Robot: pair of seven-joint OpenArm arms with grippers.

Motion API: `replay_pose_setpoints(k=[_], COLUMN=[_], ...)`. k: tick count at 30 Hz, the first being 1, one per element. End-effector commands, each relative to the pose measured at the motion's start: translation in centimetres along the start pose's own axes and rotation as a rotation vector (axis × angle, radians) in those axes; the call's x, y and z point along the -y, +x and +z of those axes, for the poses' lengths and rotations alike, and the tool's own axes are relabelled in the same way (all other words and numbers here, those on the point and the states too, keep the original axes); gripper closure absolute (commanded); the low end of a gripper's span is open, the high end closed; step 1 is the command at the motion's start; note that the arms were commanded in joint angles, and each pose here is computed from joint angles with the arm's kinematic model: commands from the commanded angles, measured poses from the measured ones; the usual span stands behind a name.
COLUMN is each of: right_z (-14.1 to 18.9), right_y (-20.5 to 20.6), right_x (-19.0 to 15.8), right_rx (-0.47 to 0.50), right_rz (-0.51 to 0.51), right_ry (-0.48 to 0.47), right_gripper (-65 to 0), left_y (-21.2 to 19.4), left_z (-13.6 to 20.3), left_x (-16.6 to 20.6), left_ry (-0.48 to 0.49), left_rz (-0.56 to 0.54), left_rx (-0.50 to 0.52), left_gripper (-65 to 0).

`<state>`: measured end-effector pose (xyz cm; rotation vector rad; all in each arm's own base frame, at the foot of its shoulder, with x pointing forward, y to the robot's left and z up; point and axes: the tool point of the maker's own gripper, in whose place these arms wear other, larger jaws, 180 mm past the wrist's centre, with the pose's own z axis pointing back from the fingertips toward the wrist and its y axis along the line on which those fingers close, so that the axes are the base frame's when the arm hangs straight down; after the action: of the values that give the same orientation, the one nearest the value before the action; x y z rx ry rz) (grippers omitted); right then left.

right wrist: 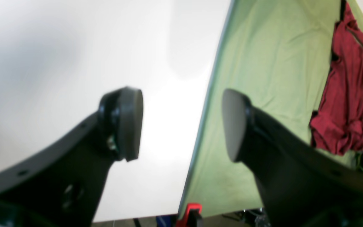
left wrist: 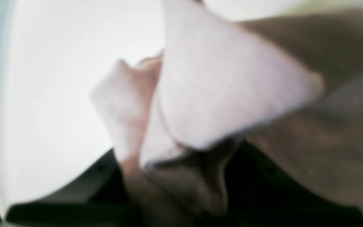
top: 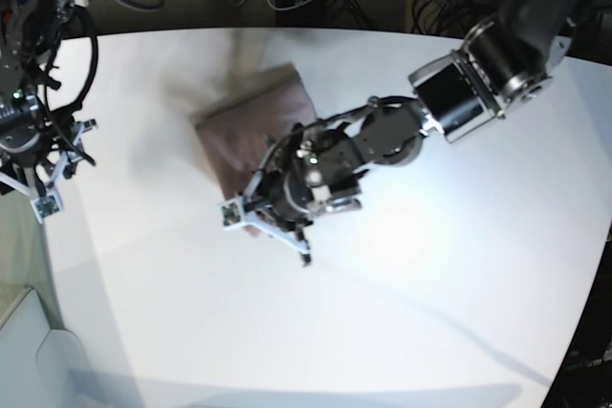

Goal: Layout the t-shirt on the table in an organized manner, then fold the t-shirt properly
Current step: 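Press and flatten the folded shirt with the left gripper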

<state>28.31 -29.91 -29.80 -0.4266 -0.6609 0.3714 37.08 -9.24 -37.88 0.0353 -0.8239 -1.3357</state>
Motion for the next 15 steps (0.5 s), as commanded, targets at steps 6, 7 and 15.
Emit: replay_pose_setpoints(k=[6, 7, 15], right_z=[0.5, 0.5, 0.7], right_y=[0.1, -0.5, -1.3], right_x=[0.7, 0.9, 1.1], right_rx=[0.014, 0.001, -0.014], right_rz=[0.011, 0.005, -0.007], right_ry=[-0.024, -0.028, -0.032], right_gripper=[-35.5, -35.5, -35.5], left_y=[1.2, 1.1, 2.8], left_z=[-2.1, -2.4, -2.9], left_x=[1.8, 2.1, 1.7], left_ry=[-0.090, -0.104, -0.047], left_rz=[-0.297, -0.326, -0.457], left_rx=[-0.070, -0.085, -0.103], left_gripper=[-0.1, 0.0, -0.5])
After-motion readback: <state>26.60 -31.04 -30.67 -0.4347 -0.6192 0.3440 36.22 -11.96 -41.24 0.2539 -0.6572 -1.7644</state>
